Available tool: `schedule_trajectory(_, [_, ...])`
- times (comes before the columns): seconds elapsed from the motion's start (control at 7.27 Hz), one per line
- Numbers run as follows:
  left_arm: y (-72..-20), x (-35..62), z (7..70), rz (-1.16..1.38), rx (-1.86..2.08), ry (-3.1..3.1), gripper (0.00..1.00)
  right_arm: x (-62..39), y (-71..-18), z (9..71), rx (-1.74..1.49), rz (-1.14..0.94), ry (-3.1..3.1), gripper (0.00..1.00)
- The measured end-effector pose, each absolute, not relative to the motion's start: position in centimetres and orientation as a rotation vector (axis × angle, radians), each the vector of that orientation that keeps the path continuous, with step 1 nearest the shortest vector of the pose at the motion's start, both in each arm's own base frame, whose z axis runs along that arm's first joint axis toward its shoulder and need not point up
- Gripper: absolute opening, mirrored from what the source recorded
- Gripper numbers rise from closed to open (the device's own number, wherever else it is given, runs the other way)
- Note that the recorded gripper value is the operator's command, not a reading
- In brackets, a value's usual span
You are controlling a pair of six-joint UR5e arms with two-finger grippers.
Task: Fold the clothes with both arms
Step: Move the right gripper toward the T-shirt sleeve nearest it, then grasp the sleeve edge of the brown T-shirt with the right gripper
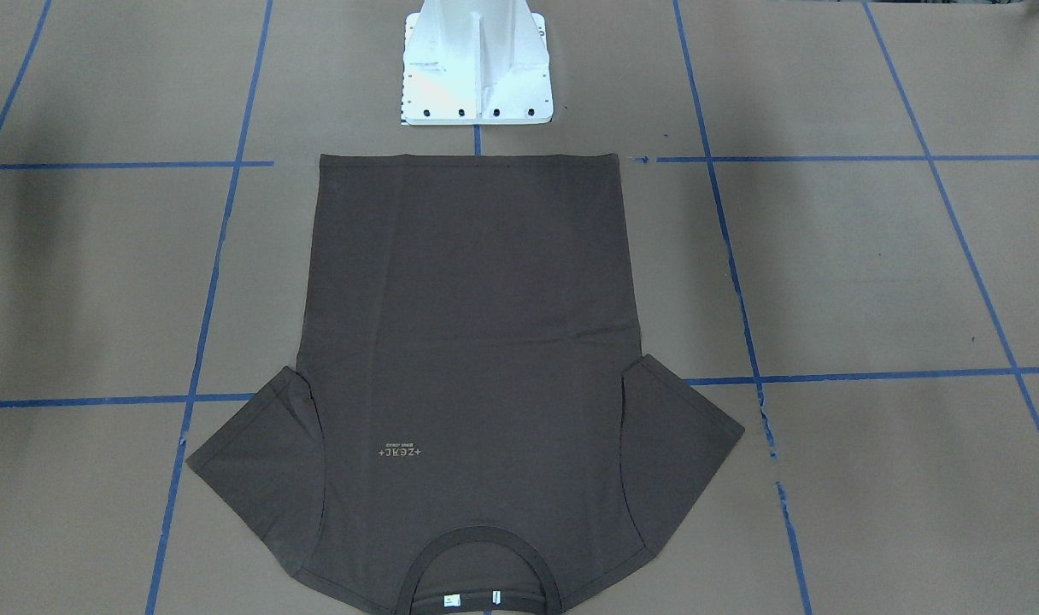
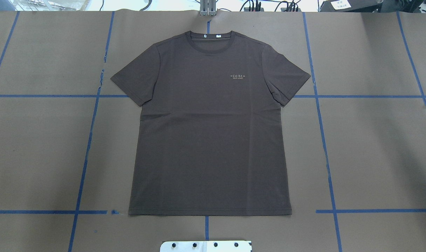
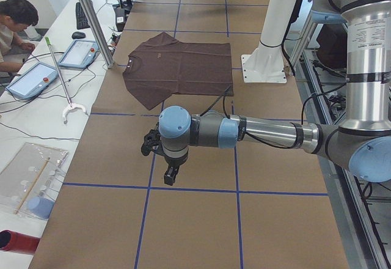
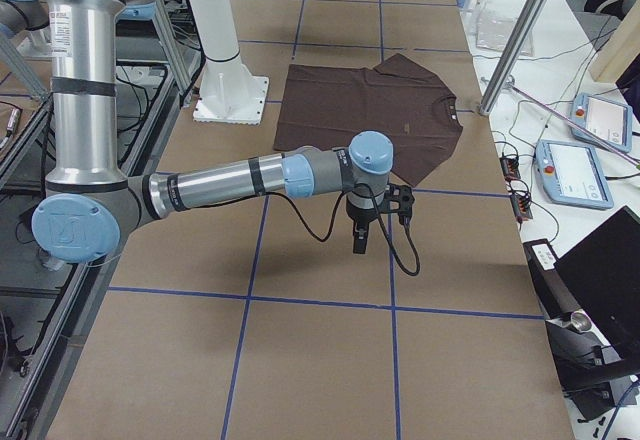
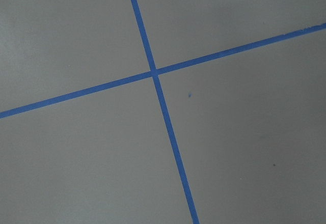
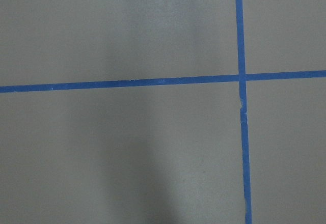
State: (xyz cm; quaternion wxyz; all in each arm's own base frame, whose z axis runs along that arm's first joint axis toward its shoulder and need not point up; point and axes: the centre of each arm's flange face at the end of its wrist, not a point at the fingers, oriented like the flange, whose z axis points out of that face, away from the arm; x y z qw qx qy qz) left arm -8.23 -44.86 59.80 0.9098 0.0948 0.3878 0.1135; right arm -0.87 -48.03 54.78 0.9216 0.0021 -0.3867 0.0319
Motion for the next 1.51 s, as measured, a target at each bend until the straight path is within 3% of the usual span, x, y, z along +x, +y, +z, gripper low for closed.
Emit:
schedule_trajectory(0.41, [-45.1, -8.0, 59.6, 0.250, 0.213, 0.801, 1.00, -5.7, -48.4, 53.0, 0.042, -0.014, -0.852, 1.00])
schedule_trajectory(0.96, [-45.1, -7.4, 58.7, 0.264, 0.257, 0.886, 1.00, -21.8, -54.7, 44.9, 0.107, 0.219, -0.958, 0.98])
schedule_trajectory(1.24, [-45.1, -7.2, 58.3, 0.266, 0.264, 0.907, 1.00, -29.4, -60.2, 42.2, 0.167, 0.303, -0.919, 0.81])
schedule_trajectory(1.51, [-45.1, -7.2, 58.2, 0.266, 0.266, 0.910, 1.00, -33.4, -63.5, 42.8, 0.195, 0.344, -0.866, 0.75])
